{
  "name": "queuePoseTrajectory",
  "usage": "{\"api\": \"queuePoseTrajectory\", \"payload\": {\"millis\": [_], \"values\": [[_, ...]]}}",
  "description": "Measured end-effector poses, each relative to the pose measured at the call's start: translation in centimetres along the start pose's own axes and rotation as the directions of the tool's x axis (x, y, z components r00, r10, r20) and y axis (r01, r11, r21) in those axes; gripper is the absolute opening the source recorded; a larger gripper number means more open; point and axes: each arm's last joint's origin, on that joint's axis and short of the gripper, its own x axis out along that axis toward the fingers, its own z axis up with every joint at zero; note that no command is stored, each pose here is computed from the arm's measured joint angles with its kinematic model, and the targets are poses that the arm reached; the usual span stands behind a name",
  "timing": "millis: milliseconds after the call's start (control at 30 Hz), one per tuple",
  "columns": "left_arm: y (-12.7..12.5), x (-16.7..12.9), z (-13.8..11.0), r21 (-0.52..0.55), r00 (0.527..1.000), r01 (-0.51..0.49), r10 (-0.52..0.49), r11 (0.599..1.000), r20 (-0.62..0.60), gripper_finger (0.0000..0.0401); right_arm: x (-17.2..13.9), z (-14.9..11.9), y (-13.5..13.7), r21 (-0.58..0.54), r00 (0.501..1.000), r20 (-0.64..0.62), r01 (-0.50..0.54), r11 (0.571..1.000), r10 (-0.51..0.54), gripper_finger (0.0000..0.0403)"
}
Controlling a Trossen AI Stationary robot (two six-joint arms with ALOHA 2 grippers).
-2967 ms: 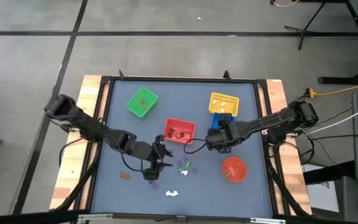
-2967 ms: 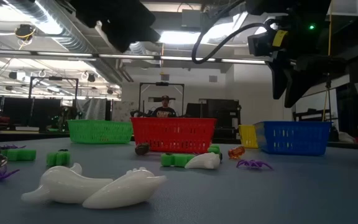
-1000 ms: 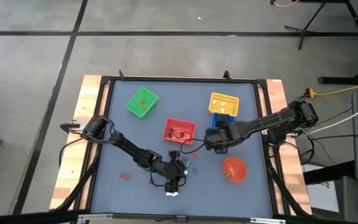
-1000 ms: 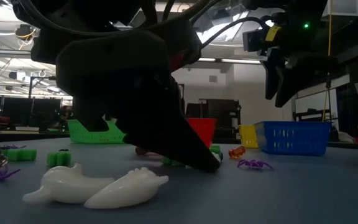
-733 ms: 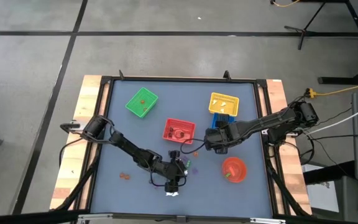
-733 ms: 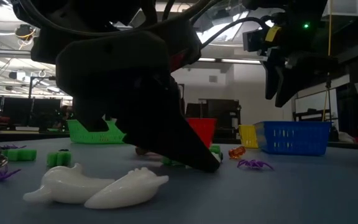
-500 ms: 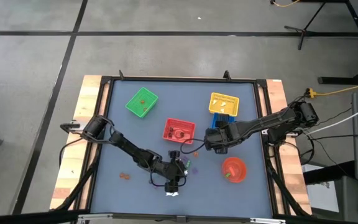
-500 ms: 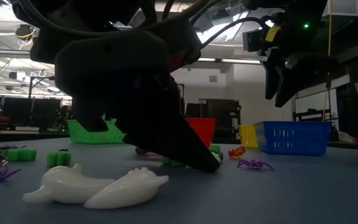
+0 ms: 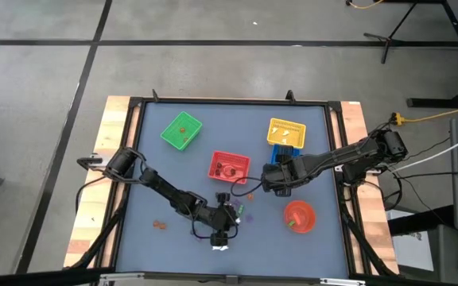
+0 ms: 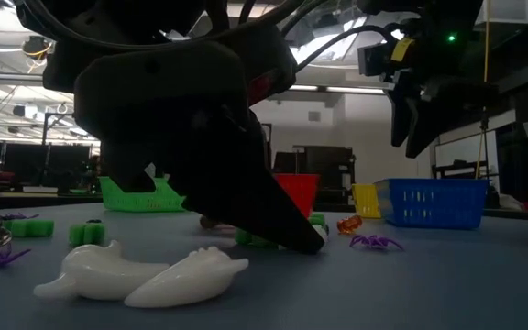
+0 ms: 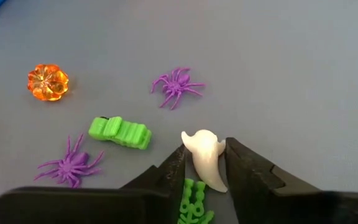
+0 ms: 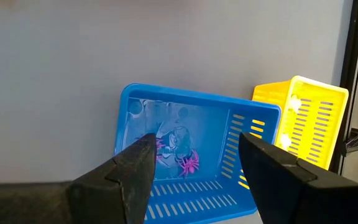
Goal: Sort Halloween decoration
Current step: Put the white ghost toy into the yellow bin
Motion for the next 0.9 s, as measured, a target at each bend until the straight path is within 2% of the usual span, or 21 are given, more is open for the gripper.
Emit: {"api": "queuePoseTrajectory", "payload": {"millis": [567, 900], "values": [[0.02, 0.03, 0.04, 0.001, 1.0, -0.005, 0.005, 1.0, 0.009, 0.0059, 0.0, 0.0, 0.0, 0.0, 1.0, 0.0, 0.0, 1.0, 0.0, 0.0227], [0.03, 0.05, 0.07, -0.001, 1.0, -0.004, 0.004, 1.0, 0.013, 0.0055, 0.0, 0.0, 0.0, 0.0, 1.0, 0.0, 0.0, 1.0, 0.0, 0.0227]]}}
